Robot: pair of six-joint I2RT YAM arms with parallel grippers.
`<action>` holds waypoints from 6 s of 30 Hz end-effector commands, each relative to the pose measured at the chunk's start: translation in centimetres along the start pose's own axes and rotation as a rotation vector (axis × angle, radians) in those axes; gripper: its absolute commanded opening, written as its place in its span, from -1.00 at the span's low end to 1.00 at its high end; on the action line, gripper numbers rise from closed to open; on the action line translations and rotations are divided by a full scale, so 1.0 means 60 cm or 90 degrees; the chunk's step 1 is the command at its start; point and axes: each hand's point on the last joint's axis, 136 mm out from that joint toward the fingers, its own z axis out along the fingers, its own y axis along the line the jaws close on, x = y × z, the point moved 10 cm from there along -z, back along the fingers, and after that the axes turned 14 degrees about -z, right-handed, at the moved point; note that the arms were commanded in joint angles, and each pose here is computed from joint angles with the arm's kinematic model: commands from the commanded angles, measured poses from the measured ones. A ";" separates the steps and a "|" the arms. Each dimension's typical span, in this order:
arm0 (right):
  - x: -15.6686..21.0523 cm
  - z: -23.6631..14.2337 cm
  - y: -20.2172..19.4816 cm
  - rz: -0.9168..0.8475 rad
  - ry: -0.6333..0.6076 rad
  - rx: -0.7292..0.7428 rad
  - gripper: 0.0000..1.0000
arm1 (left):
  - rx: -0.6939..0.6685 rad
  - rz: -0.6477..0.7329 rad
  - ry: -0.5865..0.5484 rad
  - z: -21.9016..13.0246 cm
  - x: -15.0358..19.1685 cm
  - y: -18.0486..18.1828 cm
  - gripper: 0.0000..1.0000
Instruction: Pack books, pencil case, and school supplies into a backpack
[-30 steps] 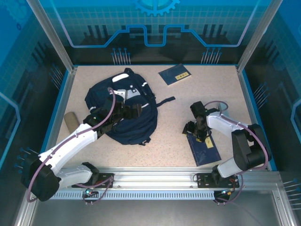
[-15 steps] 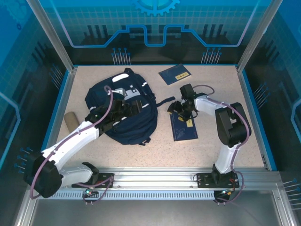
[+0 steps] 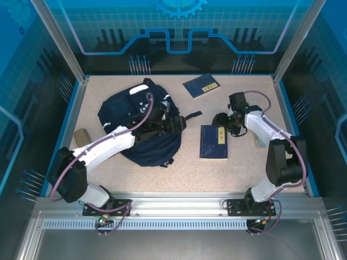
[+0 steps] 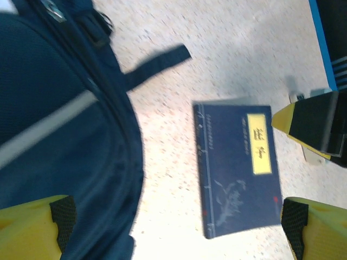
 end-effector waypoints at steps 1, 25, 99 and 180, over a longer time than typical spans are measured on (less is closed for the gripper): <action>0.041 0.017 -0.033 0.003 0.069 0.026 0.42 | 0.033 -0.019 0.066 0.029 0.024 -0.030 0.84; 0.057 0.089 -0.056 -0.001 0.155 0.054 -0.53 | -0.072 -0.087 0.221 0.226 0.096 -0.055 0.30; 0.028 -0.053 0.039 -0.003 -0.142 -0.362 0.55 | 0.119 -0.042 0.088 0.033 -0.040 -0.085 -0.90; 0.025 -0.170 0.056 0.005 -0.284 -0.383 -0.90 | -0.375 0.255 0.022 -0.047 -0.023 0.067 0.97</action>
